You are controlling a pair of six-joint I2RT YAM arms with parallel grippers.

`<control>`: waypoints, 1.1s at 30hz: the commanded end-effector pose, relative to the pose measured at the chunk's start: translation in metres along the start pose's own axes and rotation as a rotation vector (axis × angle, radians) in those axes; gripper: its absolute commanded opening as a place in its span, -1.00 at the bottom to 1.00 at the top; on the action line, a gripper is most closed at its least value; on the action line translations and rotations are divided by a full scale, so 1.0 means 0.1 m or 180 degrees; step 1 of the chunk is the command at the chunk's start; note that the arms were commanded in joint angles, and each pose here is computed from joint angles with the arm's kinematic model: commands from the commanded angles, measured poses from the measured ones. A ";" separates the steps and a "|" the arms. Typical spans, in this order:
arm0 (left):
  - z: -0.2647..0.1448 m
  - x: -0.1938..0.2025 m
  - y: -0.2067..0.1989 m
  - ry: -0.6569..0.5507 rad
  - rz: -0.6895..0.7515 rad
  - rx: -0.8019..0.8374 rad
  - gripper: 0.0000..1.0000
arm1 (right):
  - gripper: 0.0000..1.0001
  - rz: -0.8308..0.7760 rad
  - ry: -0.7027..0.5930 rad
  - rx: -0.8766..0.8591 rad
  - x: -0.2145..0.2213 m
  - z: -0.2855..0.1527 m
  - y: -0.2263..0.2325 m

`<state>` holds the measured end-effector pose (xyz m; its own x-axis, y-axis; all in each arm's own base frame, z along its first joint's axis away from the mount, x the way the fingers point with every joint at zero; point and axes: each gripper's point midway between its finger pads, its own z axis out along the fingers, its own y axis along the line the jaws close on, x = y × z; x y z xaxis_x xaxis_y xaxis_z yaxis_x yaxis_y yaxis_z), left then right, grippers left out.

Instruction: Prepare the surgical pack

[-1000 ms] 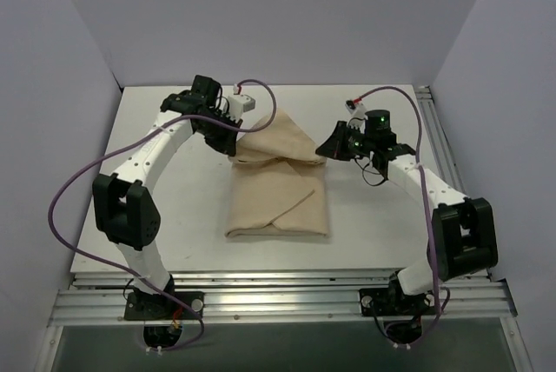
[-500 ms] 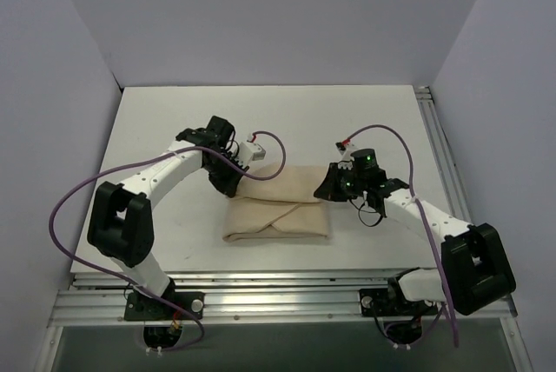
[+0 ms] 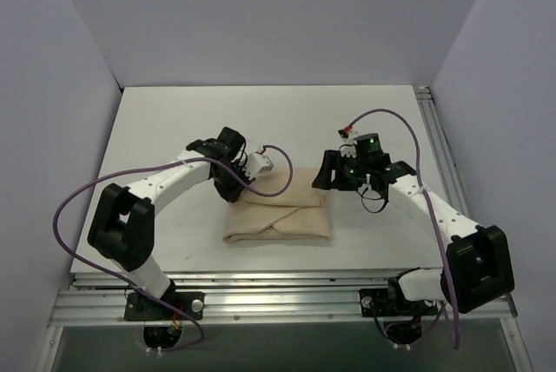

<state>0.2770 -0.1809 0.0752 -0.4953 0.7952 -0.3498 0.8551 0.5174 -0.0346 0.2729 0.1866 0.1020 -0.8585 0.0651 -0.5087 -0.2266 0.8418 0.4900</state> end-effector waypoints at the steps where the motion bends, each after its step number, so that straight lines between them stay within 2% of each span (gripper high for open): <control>1: -0.05 -0.10 0.12 -0.0115 0.0223 -0.0252 -0.95 | 0.17 0.0096 -0.0129 0.0017 -0.33 -0.26 -0.06; 3: -0.05 -0.08 0.13 -0.0094 0.0284 -0.0286 -0.95 | 0.18 0.0368 -0.0149 0.0075 -0.45 -0.28 -0.26; 8: -0.03 -0.07 0.09 -0.0060 0.0388 -0.0296 -0.95 | 0.22 0.0713 -0.0012 0.0150 -0.43 0.09 -0.45; 13: -0.01 -0.07 0.09 -0.0026 0.0412 -0.0313 -0.95 | 0.21 0.0733 0.0047 -0.0281 -0.40 0.37 -0.34; 17: 0.02 -0.04 0.08 0.0020 0.0419 -0.0294 -0.95 | 0.19 0.0732 0.0211 -0.0297 -0.22 0.55 -0.37; 21: 0.00 -0.05 0.09 0.0042 0.0426 -0.0284 -0.95 | -0.03 0.0788 0.0405 -0.0412 0.01 0.72 -0.39; 22: -0.02 -0.05 0.09 0.0047 0.0425 -0.0282 -0.95 | -0.22 0.0803 0.0439 -0.0429 0.04 0.76 -0.40; 24: -0.05 -0.05 0.07 0.0061 0.0408 -0.0278 -0.95 | -0.48 0.0816 0.0479 -0.0429 0.09 0.77 -0.42; 26: -0.14 -0.10 0.08 0.0032 0.0379 -0.0289 -0.88 | -0.64 0.0767 0.0491 -0.0427 0.10 0.76 -0.42; 27: -0.18 -0.12 0.07 0.0012 0.0333 -0.0287 -0.75 | -0.83 0.0770 0.0515 -0.0404 0.11 0.75 -0.43; 28: -0.28 -0.18 0.06 -0.0023 0.0313 -0.0293 -0.67 | -0.91 0.0746 0.0517 -0.0387 0.11 0.74 -0.45; 29: -0.35 -0.22 0.06 -0.0059 0.0284 -0.0299 -0.59 | -0.95 0.0731 0.0496 -0.0379 0.09 0.74 -0.45; 30: -0.43 -0.27 0.04 -0.0099 0.0221 -0.0291 -0.39 | -1.00 0.0715 0.0473 -0.0368 0.08 0.74 -0.46; 33: -0.77 -0.46 -0.02 -0.0297 0.0159 -0.0269 -0.15 | -1.00 0.0683 0.0378 -0.0341 0.03 0.73 -0.46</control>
<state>0.2842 -0.1831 0.1089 -0.4416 0.8352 -0.3278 0.8731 0.4841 0.0572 0.3235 0.1971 0.0473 -0.9332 0.1804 -0.3107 -0.1031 0.6940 0.7126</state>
